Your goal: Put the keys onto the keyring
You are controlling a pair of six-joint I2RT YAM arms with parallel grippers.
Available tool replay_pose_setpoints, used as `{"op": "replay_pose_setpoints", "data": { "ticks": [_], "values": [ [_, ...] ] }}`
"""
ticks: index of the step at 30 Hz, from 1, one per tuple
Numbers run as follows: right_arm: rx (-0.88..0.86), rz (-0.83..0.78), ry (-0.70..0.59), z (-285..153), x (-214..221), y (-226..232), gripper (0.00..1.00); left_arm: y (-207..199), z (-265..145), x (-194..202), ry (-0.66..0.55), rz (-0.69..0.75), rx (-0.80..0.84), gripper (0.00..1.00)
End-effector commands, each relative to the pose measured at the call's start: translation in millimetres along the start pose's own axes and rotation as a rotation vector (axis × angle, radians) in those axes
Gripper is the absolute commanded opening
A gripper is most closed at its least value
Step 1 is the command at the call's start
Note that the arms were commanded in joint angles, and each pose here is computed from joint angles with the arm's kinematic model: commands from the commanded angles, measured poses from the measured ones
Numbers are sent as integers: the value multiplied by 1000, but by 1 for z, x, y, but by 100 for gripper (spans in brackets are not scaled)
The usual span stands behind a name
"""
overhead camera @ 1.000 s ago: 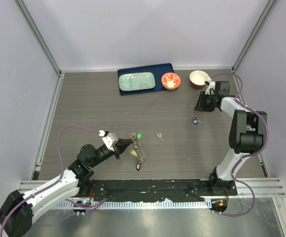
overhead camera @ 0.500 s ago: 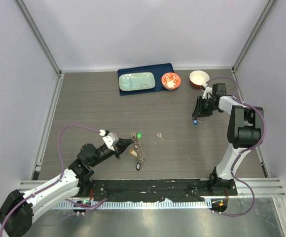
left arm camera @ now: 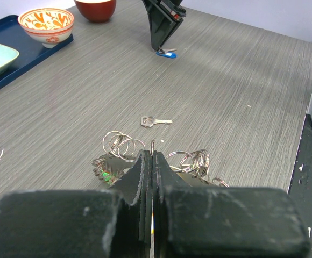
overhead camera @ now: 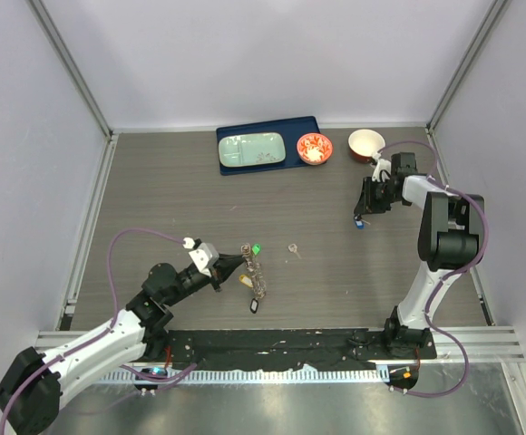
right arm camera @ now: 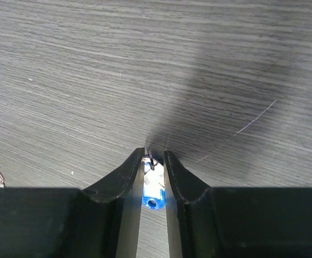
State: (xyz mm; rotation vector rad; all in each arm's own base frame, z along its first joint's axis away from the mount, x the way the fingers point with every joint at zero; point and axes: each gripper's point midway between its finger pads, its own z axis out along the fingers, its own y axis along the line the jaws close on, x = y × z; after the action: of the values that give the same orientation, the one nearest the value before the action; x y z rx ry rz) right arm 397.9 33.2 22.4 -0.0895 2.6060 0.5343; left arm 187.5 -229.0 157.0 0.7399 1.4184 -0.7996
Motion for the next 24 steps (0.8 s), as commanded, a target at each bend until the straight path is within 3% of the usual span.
{"op": "replay_pose_setpoints", "data": {
  "ticks": [1,12,17,24],
  "values": [
    [-28,-33,-20,-1,-12,3,27,-1,5,-24,-57,11,12,0],
    [-18,-86,-89,-20,-25,16,1,-4,5,-24,-59,20,27,0],
    [7,-209,-190,-32,-32,48,1,-6,5,-24,-63,45,45,0],
    [-70,-468,-386,-55,-30,143,1,-18,6,-23,-60,95,128,0]
  ]
}}
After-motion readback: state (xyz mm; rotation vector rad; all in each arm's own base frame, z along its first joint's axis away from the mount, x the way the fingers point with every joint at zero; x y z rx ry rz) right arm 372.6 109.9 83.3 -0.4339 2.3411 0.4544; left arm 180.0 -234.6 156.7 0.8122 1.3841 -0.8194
